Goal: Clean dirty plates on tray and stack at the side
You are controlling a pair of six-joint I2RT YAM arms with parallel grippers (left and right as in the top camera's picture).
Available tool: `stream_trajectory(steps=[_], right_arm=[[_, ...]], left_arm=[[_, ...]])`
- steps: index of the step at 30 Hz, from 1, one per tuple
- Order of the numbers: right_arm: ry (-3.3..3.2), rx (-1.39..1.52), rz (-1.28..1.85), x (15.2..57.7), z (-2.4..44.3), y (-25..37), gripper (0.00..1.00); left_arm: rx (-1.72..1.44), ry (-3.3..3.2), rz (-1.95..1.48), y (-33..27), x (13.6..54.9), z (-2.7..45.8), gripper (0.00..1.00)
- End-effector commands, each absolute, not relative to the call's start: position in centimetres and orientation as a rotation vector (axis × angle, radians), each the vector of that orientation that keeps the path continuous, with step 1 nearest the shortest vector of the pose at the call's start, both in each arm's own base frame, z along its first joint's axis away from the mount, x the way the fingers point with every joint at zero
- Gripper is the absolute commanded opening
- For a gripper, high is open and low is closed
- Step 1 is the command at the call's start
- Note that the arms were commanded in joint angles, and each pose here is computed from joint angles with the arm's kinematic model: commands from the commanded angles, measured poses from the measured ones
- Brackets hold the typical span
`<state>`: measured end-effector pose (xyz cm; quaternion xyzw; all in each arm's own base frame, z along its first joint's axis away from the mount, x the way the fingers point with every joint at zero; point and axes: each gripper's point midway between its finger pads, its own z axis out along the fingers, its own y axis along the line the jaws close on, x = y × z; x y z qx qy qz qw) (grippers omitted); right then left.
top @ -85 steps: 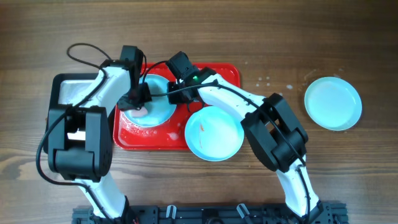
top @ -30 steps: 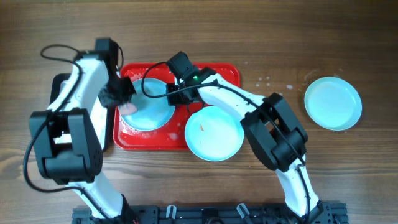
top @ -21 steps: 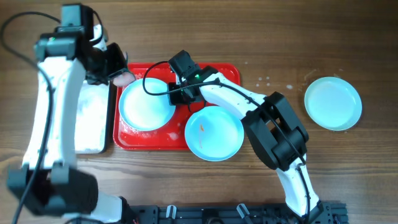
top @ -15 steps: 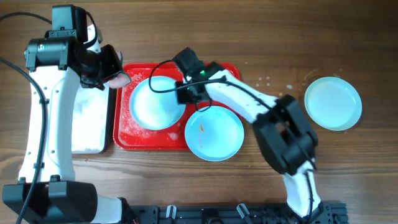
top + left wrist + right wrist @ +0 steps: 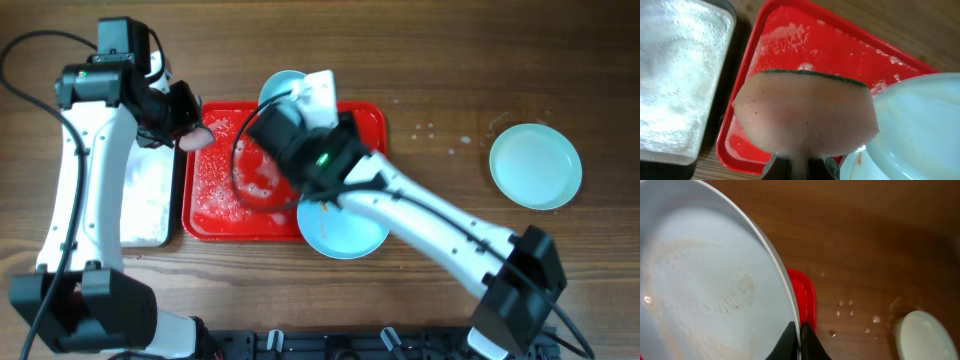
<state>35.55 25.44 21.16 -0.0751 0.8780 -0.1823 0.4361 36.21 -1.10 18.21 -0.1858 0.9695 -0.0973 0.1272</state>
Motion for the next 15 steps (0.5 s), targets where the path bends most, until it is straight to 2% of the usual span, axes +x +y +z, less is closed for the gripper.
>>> stream_trajectory(steps=[1, 8, 15], right_arm=[[1.899, -0.076, -0.647, 34.4, 24.3, 24.3, 0.04], [1.794, -0.091, -0.722, 33.4, 21.8, 24.7, 0.04], [1.814, -0.139, -0.716, 34.5, 19.5, 26.5, 0.04]], left_arm=[[-0.535, 2.863, -0.264, -0.7, 35.9, 16.3, 0.04], [-0.538, 2.872, -0.263, -0.8, 35.8, 15.3, 0.04], [-0.536, 2.866, -0.264, -0.7, 36.0, 15.4, 0.04]])
